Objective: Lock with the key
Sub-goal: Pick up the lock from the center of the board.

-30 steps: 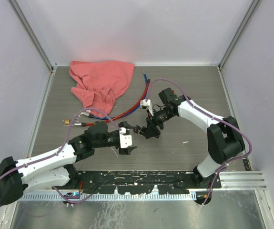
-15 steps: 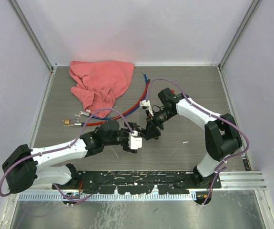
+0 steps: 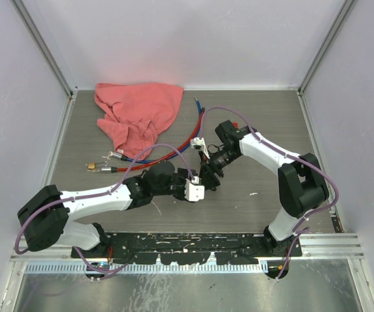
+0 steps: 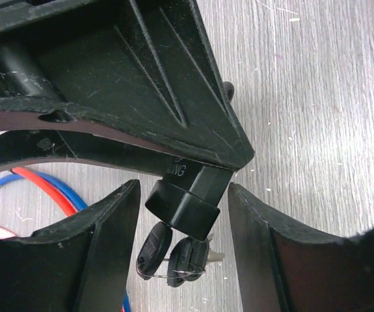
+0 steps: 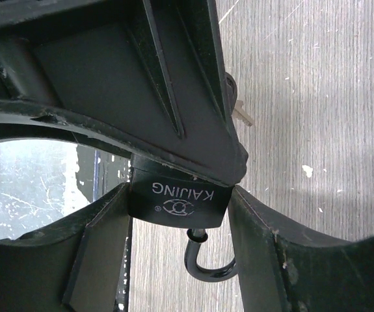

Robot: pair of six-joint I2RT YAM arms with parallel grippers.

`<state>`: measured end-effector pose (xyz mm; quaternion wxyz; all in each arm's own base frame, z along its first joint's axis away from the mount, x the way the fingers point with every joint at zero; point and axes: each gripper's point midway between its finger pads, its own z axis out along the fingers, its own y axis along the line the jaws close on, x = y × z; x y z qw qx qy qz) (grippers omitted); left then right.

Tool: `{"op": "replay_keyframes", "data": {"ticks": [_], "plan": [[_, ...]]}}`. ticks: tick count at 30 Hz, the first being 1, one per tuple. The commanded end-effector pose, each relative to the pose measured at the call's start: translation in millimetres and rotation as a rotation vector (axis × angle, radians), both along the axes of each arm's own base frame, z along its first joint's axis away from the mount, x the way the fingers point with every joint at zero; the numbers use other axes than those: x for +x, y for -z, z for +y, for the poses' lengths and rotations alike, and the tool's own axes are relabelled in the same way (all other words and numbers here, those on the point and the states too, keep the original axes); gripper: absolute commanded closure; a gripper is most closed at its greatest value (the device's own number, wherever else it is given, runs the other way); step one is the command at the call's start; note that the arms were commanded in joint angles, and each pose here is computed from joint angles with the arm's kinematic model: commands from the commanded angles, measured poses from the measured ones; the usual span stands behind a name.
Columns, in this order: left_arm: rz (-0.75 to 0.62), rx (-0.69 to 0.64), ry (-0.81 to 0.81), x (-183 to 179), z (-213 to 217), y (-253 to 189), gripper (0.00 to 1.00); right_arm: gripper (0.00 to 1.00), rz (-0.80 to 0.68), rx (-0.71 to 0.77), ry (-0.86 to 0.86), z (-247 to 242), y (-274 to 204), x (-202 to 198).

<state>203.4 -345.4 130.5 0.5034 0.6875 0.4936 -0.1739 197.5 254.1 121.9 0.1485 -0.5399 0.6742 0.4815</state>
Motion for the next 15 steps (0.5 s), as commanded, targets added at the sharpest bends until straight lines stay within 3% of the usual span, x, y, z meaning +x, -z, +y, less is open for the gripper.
{"op": "replay_keyframes", "data": {"ticks": [1, 7, 12, 15], "plan": [[-0.079, -0.070, 0.001, 10.3, -15.0, -31.6, 0.44, 0.98, -0.020, 0.107, -0.029, 11.9, -28.9, 2.2], [-0.077, -0.060, 0.016, 8.6, -16.5, -30.4, 0.54, 0.97, -0.008, 0.104, -0.037, 12.5, -27.5, 0.8], [-0.076, -0.054, 0.021, 7.8, -16.5, -30.2, 0.75, 0.94, 0.002, 0.100, -0.039, 12.8, -26.6, 0.1], [-0.071, -0.049, 0.024, 6.8, -15.5, -29.9, 0.94, 0.84, 0.002, 0.101, -0.037, 12.7, -26.8, 0.8]]}}
